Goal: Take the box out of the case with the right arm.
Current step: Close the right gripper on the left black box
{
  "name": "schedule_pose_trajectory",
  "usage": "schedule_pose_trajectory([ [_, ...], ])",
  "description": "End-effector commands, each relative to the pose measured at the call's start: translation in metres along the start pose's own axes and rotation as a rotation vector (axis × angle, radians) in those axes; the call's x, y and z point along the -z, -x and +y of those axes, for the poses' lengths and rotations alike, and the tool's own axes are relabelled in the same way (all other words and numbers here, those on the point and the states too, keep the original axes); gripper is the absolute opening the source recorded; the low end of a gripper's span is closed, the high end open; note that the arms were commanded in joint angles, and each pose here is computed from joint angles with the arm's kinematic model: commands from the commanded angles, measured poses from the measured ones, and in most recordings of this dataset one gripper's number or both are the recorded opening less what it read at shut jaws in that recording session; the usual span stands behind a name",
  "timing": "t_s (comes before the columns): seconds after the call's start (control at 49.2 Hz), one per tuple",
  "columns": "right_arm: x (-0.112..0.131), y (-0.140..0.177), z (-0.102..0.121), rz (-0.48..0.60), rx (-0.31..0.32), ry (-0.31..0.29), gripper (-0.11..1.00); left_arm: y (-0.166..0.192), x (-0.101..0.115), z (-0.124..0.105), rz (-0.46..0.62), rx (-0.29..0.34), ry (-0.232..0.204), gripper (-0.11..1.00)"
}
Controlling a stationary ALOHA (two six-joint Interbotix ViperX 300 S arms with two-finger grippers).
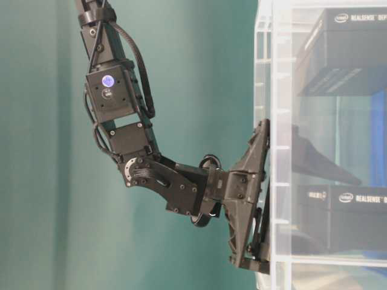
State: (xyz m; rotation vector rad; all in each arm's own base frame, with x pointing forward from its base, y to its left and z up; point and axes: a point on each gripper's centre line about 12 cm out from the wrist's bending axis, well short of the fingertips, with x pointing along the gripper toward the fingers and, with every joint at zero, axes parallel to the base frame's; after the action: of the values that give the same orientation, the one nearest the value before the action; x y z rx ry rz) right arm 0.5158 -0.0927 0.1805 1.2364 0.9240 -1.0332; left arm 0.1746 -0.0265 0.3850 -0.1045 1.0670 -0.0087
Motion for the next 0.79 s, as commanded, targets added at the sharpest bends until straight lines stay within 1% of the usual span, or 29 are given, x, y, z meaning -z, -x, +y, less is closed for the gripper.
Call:
schedule_pose_trajectory([
  [0.0, 0.000, 0.017, 0.007, -0.002, -0.039, -0.016, 0.82, 0.003, -0.002, 0.000, -0.014, 0.000, -0.005, 0.00],
  [0.061, -0.001, 0.019, 0.007, -0.001, -0.031, -0.044, 0.71, 0.004, -0.002, -0.001, -0.017, 0.002, -0.006, 0.00],
  [0.508, 0.001, 0.027, 0.013, -0.002, -0.045, -0.044, 0.69, 0.004, -0.002, -0.001, -0.019, 0.002, -0.006, 0.00],
  [0.609, 0.001, 0.034, 0.015, -0.004, -0.050, -0.043, 0.69, 0.004, -0.002, -0.001, -0.017, 0.002, -0.004, 0.00],
  [0.772, -0.002, 0.058, 0.019, -0.008, -0.047, -0.048, 0.68, 0.004, -0.002, -0.001, -0.019, 0.002, -0.004, 0.00],
])
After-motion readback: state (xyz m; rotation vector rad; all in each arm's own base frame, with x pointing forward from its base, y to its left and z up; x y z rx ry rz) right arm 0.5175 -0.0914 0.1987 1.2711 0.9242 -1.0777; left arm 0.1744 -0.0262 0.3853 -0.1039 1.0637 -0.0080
